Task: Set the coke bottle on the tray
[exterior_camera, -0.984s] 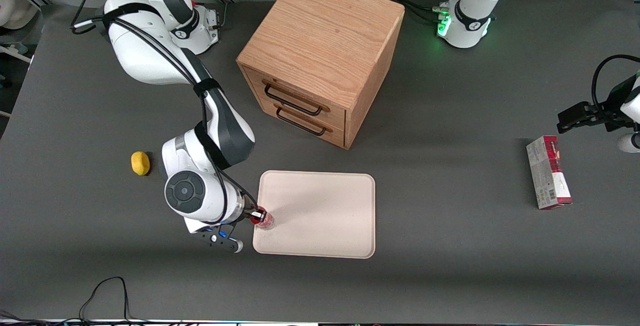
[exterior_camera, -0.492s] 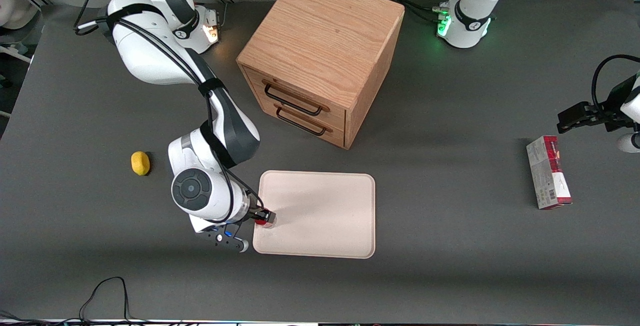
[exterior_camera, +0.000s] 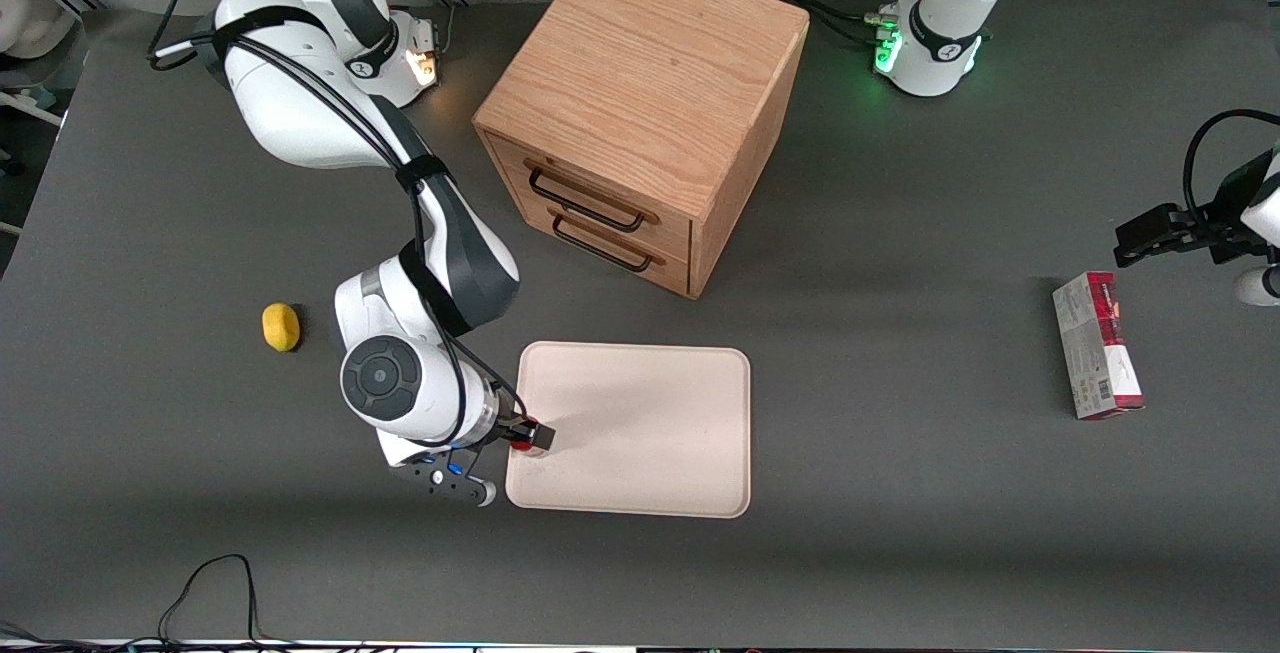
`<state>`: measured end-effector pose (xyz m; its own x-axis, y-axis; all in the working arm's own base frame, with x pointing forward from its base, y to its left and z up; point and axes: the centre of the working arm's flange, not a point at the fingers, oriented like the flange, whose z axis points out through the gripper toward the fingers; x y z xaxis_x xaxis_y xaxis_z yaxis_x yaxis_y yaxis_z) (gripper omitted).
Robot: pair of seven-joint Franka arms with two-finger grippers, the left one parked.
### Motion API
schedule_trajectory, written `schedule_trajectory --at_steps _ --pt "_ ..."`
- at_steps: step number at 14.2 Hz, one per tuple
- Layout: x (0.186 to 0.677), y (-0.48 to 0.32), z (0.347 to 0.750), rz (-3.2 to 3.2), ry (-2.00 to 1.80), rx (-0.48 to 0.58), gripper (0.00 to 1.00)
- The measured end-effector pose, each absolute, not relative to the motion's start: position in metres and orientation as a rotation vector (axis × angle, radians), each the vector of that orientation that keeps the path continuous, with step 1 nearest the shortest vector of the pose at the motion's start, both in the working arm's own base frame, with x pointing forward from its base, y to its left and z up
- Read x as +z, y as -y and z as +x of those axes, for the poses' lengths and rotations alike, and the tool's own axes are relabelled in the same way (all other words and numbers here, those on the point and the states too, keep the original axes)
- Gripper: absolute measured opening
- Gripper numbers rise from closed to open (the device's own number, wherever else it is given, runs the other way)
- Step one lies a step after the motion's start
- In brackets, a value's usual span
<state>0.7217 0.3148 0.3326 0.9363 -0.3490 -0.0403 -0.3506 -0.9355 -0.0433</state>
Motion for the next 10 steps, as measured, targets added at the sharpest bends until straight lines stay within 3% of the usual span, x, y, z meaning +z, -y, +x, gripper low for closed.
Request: schedule_trajectory --at_steps 5,10 --pt "0.339 -0.314 0.722 -3.049 -0.549 0.046 1.00" --pt "0.397 -0.300 0.699 -3.148 -0.366 0.177 1.00"
